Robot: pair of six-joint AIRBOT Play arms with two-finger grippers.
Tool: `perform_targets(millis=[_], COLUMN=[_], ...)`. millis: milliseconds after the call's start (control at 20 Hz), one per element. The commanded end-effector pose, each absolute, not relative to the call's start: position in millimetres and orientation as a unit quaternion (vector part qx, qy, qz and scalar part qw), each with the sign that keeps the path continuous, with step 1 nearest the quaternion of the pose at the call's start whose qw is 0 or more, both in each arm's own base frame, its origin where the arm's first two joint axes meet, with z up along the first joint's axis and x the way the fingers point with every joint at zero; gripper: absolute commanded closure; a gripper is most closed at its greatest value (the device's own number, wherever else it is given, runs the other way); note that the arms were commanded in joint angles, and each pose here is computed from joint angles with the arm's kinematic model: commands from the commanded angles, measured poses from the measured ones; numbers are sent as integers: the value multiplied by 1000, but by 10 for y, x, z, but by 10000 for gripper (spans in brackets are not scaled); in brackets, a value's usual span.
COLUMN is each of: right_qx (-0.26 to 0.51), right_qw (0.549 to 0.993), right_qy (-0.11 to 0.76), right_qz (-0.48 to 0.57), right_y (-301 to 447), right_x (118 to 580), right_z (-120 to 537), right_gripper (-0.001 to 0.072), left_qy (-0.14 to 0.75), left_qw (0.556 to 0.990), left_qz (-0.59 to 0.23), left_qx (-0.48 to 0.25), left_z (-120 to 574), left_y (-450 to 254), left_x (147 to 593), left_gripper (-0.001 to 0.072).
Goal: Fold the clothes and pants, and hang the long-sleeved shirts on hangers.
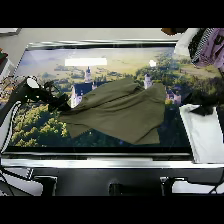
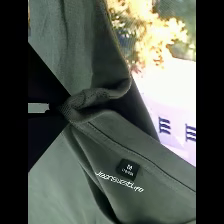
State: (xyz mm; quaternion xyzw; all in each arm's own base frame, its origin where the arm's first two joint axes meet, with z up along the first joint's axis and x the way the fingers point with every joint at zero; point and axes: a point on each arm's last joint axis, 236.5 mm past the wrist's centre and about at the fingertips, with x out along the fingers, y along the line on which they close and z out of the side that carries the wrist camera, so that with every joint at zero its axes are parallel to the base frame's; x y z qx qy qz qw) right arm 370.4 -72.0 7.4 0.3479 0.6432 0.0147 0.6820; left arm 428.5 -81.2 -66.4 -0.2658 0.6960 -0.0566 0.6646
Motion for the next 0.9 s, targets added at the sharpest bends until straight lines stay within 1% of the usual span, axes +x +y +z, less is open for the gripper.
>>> perform_targets(millis=[0,100,250,550,650,700,750,800,850], right_qx=[356,352,346,362,384,386,391,400,406], right_qw=[624,604,591,600,597,598,601,604,607], right_qy=[694,712,727,713,704,702,696,689,682], right_qz=[56,54,47,35,36,34,34,35,39], right_y=[-160,80,274,330,400,398,404,425,444], right_x=[2989,2708,2489,2571,2606,2619,2652,2703,2746], right_z=[-422,-702,-971,-1035,-1028,-1032,-1028,-1011,-994], right_gripper=[40,41,42,44,45,64,123,127,166], left_qy=[696,696,696,696,695,695,695,695,695], left_qw=[665,665,665,665,666,666,666,666,666], left_qz=[-58,-58,-58,-57,-57,-57,-57,-57,-57], left_qx=[-265,-265,-265,-265,-265,-265,-265,-265,-265], left_z=[-665,-665,-665,-667,-668,-668,-668,-668,-668], left_y=[-826,-826,-826,-825,-824,-824,-824,-824,-824], left_x=[4283,4283,4283,4287,4293,4292,4293,4293,4292], left_gripper=[688,688,688,688,688,688,689,688,688])
